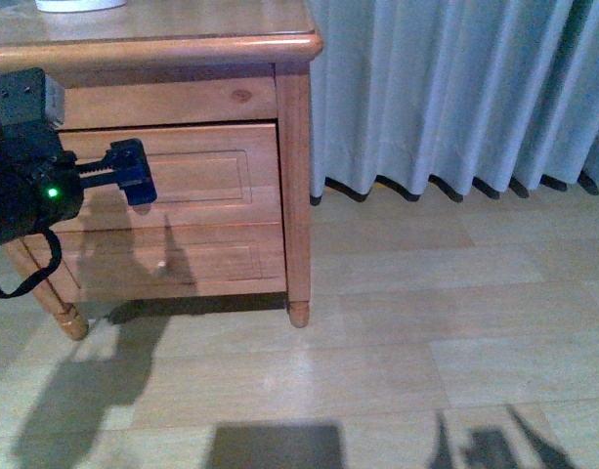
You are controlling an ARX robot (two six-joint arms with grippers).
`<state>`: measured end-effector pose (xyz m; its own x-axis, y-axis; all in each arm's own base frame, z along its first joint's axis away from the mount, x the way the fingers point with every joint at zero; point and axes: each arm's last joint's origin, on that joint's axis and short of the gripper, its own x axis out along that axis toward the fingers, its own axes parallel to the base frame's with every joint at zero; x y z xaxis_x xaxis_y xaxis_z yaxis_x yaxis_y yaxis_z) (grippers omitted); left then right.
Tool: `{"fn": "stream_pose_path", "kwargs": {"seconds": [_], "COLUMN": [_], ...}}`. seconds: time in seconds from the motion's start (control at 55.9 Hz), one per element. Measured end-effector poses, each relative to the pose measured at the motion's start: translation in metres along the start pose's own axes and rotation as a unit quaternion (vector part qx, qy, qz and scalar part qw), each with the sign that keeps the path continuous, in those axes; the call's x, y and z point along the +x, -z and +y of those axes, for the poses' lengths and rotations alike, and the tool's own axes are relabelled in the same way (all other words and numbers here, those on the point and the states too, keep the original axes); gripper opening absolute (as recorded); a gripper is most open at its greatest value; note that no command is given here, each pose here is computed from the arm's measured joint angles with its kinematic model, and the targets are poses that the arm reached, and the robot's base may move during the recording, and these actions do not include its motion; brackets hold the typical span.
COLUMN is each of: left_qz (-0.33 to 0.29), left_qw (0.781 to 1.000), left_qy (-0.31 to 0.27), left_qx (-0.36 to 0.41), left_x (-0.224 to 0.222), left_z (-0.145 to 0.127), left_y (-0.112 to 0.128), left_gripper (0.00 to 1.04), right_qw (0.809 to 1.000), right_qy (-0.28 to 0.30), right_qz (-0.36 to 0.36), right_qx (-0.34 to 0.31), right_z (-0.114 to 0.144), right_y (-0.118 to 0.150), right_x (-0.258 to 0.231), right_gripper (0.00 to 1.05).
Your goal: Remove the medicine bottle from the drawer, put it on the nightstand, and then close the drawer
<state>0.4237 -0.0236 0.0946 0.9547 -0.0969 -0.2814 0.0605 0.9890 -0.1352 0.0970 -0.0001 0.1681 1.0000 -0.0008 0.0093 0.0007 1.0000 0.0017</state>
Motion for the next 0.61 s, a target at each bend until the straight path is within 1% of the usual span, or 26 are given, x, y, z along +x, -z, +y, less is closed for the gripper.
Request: {"fn": "stream_pose_path", "kwargs": {"seconds": [0.161, 0.304, 0.608], "left_qz": [0.002, 0.005, 0.005], "left_qw": [1.000, 1.000, 1.000], "left_qy": [-0.006, -0.014, -0.011], "left_qx": [0.006, 0.006, 0.008], "left_x": [0.025, 0.038, 0.052], "left_z": [-0.001, -0.001, -0.006], "left_y": [0.015, 0.024, 0.034], "left_gripper": [0.98, 0.98, 0.98], "right_qw": [1.000, 1.000, 1.000], "right_qy": [0.000, 0.000, 0.000], "right_qz": [0.000, 0.000, 0.000], "right_qx": [0.000, 0.000, 0.000], "right_z": [0.000, 0.000, 0.000], "right_y": [0.000, 0.000, 0.000], "right_x": [0.000, 0.000, 0.000], "right_gripper": [0.98, 0.98, 0.98]}}
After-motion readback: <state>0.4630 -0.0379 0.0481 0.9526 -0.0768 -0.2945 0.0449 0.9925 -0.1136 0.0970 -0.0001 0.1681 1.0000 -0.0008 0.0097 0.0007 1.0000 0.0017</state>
